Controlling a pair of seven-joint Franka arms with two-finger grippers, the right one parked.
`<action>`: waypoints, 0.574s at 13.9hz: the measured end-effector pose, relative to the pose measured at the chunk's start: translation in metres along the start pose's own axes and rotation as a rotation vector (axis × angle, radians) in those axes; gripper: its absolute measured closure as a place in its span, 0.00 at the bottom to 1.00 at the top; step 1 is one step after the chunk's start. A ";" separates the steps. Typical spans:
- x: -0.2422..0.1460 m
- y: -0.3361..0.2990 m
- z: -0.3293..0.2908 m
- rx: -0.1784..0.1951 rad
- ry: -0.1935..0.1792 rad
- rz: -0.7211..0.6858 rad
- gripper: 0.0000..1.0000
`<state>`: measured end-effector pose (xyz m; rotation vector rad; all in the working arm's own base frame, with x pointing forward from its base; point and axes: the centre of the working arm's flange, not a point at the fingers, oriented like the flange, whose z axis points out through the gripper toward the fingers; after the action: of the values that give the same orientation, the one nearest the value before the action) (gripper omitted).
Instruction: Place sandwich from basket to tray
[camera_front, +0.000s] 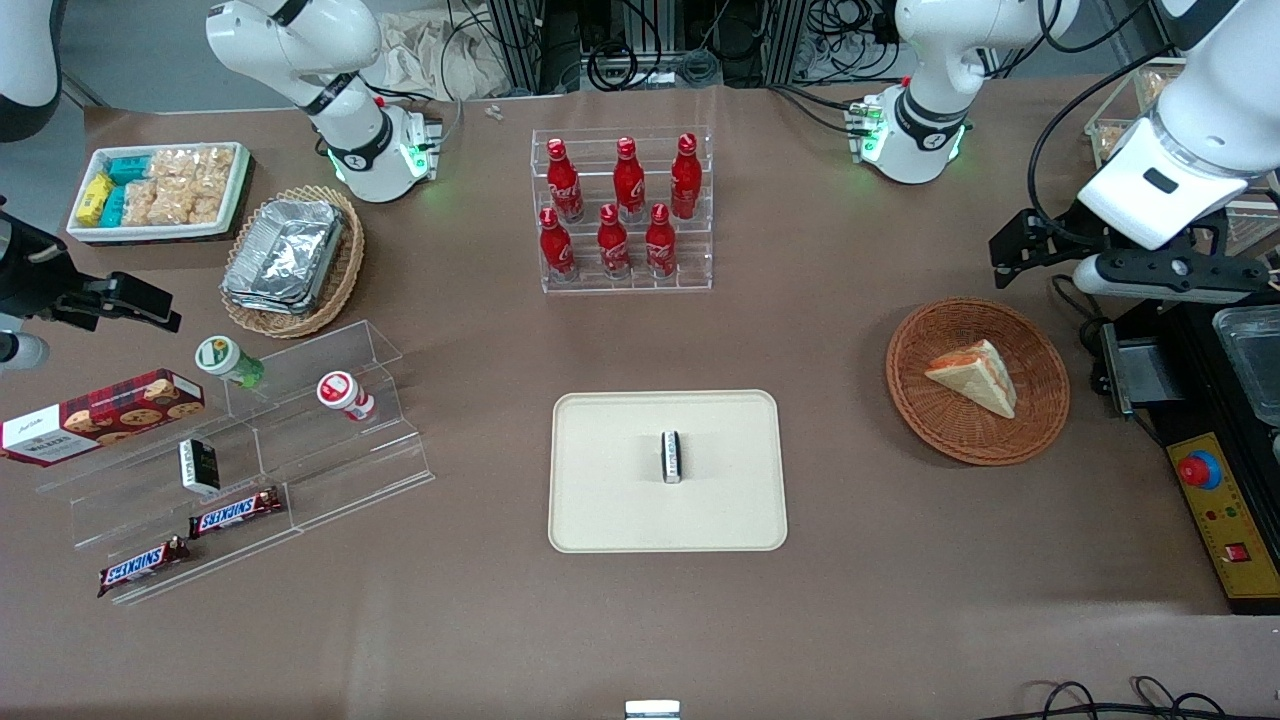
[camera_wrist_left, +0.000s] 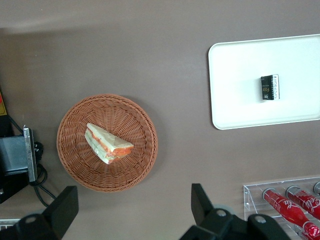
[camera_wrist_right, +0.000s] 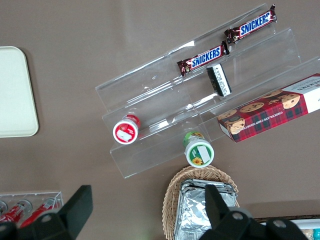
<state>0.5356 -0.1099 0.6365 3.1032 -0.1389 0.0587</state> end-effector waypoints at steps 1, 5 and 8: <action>0.000 0.000 0.000 0.000 0.000 -0.003 0.00; 0.000 0.000 0.000 0.000 0.000 -0.025 0.00; 0.001 0.000 0.002 0.000 -0.004 -0.052 0.00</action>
<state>0.5365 -0.1097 0.6348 3.1053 -0.0580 0.0517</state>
